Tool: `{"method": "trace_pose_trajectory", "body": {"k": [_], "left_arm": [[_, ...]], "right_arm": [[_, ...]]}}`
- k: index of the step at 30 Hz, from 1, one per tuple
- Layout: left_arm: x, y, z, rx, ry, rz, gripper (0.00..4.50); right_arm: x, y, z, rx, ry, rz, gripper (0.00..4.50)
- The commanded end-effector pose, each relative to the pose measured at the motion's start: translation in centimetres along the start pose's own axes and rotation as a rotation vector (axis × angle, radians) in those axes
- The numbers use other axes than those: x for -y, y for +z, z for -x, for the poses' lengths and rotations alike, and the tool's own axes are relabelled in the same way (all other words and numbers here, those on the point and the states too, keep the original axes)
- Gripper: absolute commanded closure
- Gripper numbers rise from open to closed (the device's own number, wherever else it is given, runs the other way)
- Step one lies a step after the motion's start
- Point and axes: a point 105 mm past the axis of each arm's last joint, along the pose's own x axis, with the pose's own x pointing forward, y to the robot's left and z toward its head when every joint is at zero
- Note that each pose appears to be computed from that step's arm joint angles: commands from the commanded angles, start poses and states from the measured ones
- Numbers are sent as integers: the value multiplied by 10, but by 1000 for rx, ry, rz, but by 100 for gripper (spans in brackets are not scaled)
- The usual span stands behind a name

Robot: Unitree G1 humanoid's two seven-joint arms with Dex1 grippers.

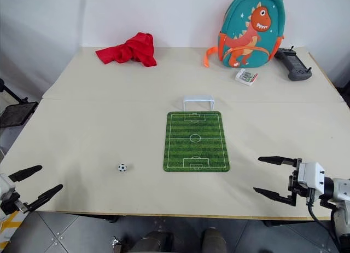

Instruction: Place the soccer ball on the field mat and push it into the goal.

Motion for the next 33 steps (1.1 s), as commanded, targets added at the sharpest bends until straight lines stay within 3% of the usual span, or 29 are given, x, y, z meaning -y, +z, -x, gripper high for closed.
{"method": "trace_pose_trajectory", "body": {"k": [1,5,11,20,27,33], "left_arm": [[1,15,-7,59,-10,-15,2],[4,20,-9,107,-49,56,2],[17,4,-5,84,-152,154,2],[51,56,-58,263,-341,155,2],[73,54,-106,263,-403,160,2],[83,53,-127,266,-432,156,2]], "right_arm": [[-4,8,-5,49,73,30,0],[-4,24,-16,175,84,4,0],[-5,72,-46,495,58,-76,0],[-14,58,-42,447,86,-28,0],[-21,50,-40,443,102,-30,0],[-28,46,-40,431,95,-40,0]]}}
